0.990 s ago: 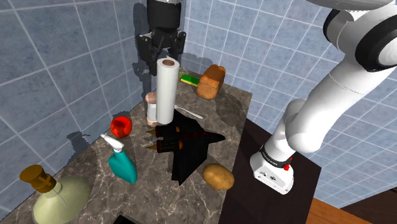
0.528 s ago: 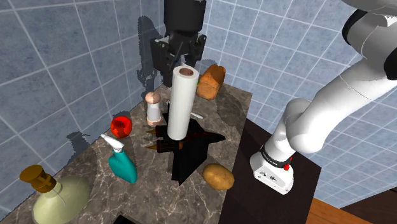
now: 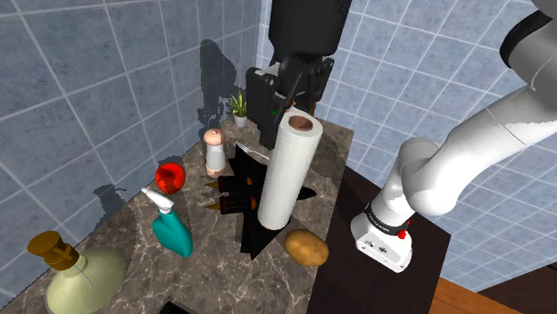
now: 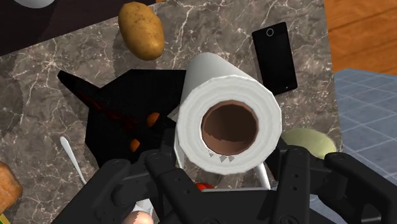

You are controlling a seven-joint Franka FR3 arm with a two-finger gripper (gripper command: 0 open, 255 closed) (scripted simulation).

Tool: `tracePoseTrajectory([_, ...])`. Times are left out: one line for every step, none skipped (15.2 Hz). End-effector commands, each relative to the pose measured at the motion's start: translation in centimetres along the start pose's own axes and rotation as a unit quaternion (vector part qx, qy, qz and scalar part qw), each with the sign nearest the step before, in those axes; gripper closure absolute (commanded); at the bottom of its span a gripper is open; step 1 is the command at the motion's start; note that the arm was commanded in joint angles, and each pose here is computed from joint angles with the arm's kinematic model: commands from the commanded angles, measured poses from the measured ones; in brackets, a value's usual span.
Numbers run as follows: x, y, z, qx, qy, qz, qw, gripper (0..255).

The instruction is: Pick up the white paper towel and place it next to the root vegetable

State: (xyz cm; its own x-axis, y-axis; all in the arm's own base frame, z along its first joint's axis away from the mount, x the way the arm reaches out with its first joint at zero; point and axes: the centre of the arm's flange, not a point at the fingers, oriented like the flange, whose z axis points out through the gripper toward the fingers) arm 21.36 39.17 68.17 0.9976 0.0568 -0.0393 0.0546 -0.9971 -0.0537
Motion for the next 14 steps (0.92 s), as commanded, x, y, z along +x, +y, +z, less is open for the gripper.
tracePoseTrajectory([-2.6, -0.9, -0.4, 0.0, 0.0, 0.001, 1.0, 255])
tracePoseTrajectory([-3.6, -1.2, -0.6, 0.0, 0.0, 0.001, 1.0, 255])
tracePoseTrajectory([-3.6, -1.2, 0.0, 0.0, 0.0, 0.001, 1.0, 255])
tracePoseTrajectory([-3.6, -1.2, 0.5, 0.0, 0.0, 0.001, 1.0, 255])
tracePoseTrajectory([-3.6, -1.2, 1.0, 0.0, 0.0, 0.001, 1.0, 255])
tracePoseTrajectory([-3.6, -1.1, 1.5, 0.0, 0.0, 0.001, 1.0, 255])
tracePoseTrajectory([-3.5, -1.1, 2.1, 0.0, 0.0, 0.001, 1.0, 255])
tracePoseTrajectory([-3.5, -1.1, 2.6, 0.0, 0.0, 0.001, 1.0, 255])
tracePoseTrajectory([-3.5, -1.1, 3.1, 0.0, 0.0, 0.001, 1.0, 255])
tracePoseTrajectory([-3.5, -1.0, 3.6, 0.0, 0.0, 0.001, 1.0, 255])
tracePoseTrajectory([-3.5, -1.0, 4.2, 0.0, 0.0, 0.001, 1.0, 255])
tracePoseTrajectory([-3.4, -1.0, 4.7, 0.0, 0.0, 0.001, 1.0, 255])
tracePoseTrajectory([-3.4, -0.9, 5.2, 0.0, 0.0, 0.001, 1.0, 255])
tracePoseTrajectory([-3.4, -0.9, 5.8, 0.0, 0.0, 0.001, 1.0, 255])
